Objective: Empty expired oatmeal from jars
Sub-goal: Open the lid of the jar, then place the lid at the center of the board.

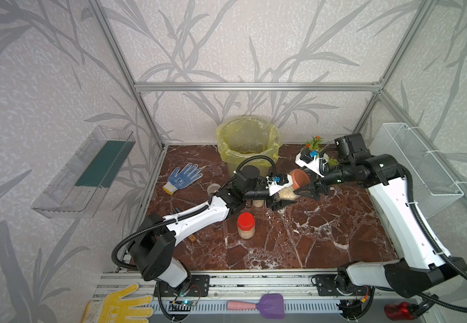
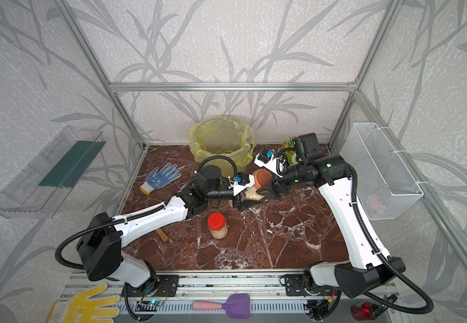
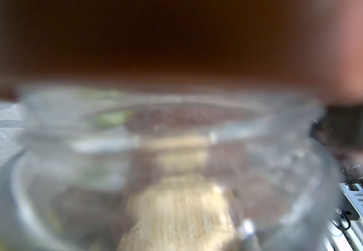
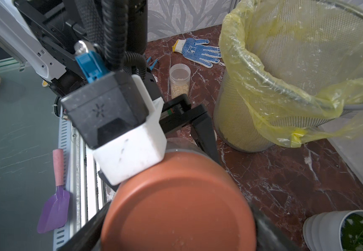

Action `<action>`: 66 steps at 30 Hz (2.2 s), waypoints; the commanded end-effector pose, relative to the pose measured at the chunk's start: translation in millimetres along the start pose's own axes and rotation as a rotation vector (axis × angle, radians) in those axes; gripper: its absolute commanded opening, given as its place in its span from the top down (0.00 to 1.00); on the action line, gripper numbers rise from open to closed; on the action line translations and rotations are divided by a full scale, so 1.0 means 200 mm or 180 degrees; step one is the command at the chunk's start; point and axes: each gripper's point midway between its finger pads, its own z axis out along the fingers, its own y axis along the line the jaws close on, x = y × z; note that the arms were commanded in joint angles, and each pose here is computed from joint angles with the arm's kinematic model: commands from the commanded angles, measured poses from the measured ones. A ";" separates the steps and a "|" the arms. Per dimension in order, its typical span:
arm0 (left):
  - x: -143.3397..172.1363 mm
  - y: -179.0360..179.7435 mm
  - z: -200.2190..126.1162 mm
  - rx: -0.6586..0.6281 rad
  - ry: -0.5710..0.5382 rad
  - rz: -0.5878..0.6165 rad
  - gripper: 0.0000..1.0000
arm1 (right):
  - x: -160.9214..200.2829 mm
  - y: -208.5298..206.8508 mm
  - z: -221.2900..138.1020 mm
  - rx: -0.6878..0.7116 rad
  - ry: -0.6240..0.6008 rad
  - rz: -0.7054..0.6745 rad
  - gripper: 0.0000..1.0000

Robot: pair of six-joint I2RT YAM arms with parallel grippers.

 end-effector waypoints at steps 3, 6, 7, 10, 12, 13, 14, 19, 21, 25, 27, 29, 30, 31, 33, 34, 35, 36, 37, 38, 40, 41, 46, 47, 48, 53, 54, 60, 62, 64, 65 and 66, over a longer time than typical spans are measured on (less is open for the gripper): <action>-0.05 -0.01 0.02 0.0034 -0.0141 0.0045 1.00 | -0.13 0.06 -0.07 -0.0040 -0.0434 -0.0418 0.96; -0.05 0.00 0.01 -0.0012 -0.0169 0.0050 1.00 | -0.13 0.06 -0.09 -0.0017 -0.0500 -0.0439 0.97; -0.05 0.00 0.01 -0.0022 -0.0163 0.0053 1.00 | -0.14 0.06 -0.09 -0.0024 -0.0537 -0.0445 0.97; -0.04 0.00 0.01 -0.0030 -0.0143 0.0051 1.00 | -0.16 0.06 -0.11 -0.0032 -0.0619 -0.0442 0.97; -0.04 0.00 0.01 -0.0028 -0.0138 0.0052 1.00 | -0.16 0.07 -0.12 -0.0032 -0.0628 -0.0441 0.97; -0.04 0.00 0.01 -0.0038 -0.0131 0.0049 1.00 | -0.16 0.07 -0.12 -0.0055 -0.0636 -0.0425 0.97; -0.03 0.00 0.01 -0.0047 -0.0127 0.0046 1.00 | -0.15 0.08 -0.13 -0.0084 -0.0645 -0.0422 0.97; -0.01 0.02 0.00 -0.0136 -0.0076 0.0059 1.00 | -0.14 0.09 -0.14 -0.0048 -0.0637 -0.0382 0.97; 0.00 0.03 -0.01 -0.0171 -0.0068 0.0053 1.00 | -0.13 0.09 -0.15 -0.0018 -0.0652 -0.0364 0.97; 0.01 0.06 -0.04 -0.0290 -0.0027 0.0047 1.00 | -0.12 0.03 -0.17 0.0158 -0.0719 -0.0199 0.97; 0.02 0.07 -0.08 -0.0367 0.0004 0.0028 1.00 | -0.10 -0.01 -0.18 0.0261 -0.0725 -0.0055 0.96; 0.03 0.08 -0.11 -0.0439 0.0026 0.0003 1.00 | -0.07 -0.06 -0.19 0.0401 -0.0690 0.0150 0.96; 0.04 0.08 -0.13 -0.0484 0.0029 -0.0005 1.00 | -0.04 -0.09 -0.18 0.0448 -0.0652 0.0295 0.95; 0.04 0.08 -0.15 -0.0525 0.0039 -0.0014 1.00 | -0.01 -0.11 -0.17 0.0484 -0.0596 0.0439 0.94; 0.05 0.09 -0.18 -0.0612 0.0072 -0.0033 1.00 | 0.07 -0.15 -0.13 0.0559 -0.0441 0.0722 0.93; 0.06 0.09 -0.20 -0.0663 0.0087 -0.0047 1.00 | 0.13 -0.17 -0.10 0.0622 -0.0332 0.0894 0.91; 0.07 0.09 -0.22 -0.0694 0.0102 -0.0063 1.00 | 0.18 -0.19 -0.08 0.0674 -0.0230 0.1032 0.91; 0.08 0.09 -0.23 -0.0742 0.0113 -0.0079 1.00 | 0.24 -0.20 -0.06 0.0712 -0.0120 0.1142 0.91; 0.08 0.09 -0.25 -0.0780 0.0119 -0.0096 1.00 | 0.30 -0.21 -0.04 0.0749 -0.0022 0.1222 0.91; 0.09 0.09 -0.26 -0.0812 0.0135 -0.0114 1.00 | 0.35 -0.22 -0.02 0.0782 0.0056 0.1321 0.91; 0.10 0.08 -0.30 -0.0877 0.0150 -0.0145 1.00 | 0.45 -0.23 0.02 0.0843 0.0208 0.1538 0.90; 0.11 0.08 -0.31 -0.0908 0.0157 -0.0159 1.00 | 0.49 -0.24 0.04 0.0870 0.0269 0.1637 0.90; 0.15 0.09 -0.38 -0.1121 0.0251 -0.0195 1.00 | 0.73 -0.26 0.17 0.0988 0.0796 0.2193 0.89; 0.15 0.10 -0.40 -0.1186 0.0254 -0.0208 1.00 | 0.78 -0.25 0.21 0.0998 0.0949 0.2266 0.89; 0.16 0.09 -0.42 -0.1224 0.0242 -0.0225 1.00 | 0.82 -0.24 0.24 0.0969 0.1080 0.2300 0.89; 0.18 0.08 -0.48 -0.1295 0.0299 -0.0288 1.00 | 0.95 -0.26 0.40 0.1192 0.1437 0.2262 0.89; 0.18 0.08 -0.49 -0.1322 0.0302 -0.0300 1.00 | 0.98 -0.27 0.43 0.1257 0.1493 0.2266 0.90; 0.20 0.07 -0.56 -0.1477 0.0337 -0.0329 1.00 | 1.14 -0.32 0.55 0.1501 0.1964 0.2348 0.90; 0.21 0.07 -0.57 -0.1510 0.0350 -0.0341 1.00 | 1.18 -0.32 0.60 0.1482 0.2083 0.2356 0.90; 0.21 0.07 -0.59 -0.1546 0.0359 -0.0352 1.00 | 1.21 -0.32 0.65 0.1452 0.2157 0.2401 0.91; 0.21 0.07 -0.59 -0.1556 0.0364 -0.0359 1.00 | 1.22 -0.32 0.68 0.1445 0.2177 0.2397 0.91; 0.22 0.07 -0.60 -0.1575 0.0371 -0.0364 1.00 | 1.23 -0.33 0.70 0.1456 0.2207 0.2372 0.91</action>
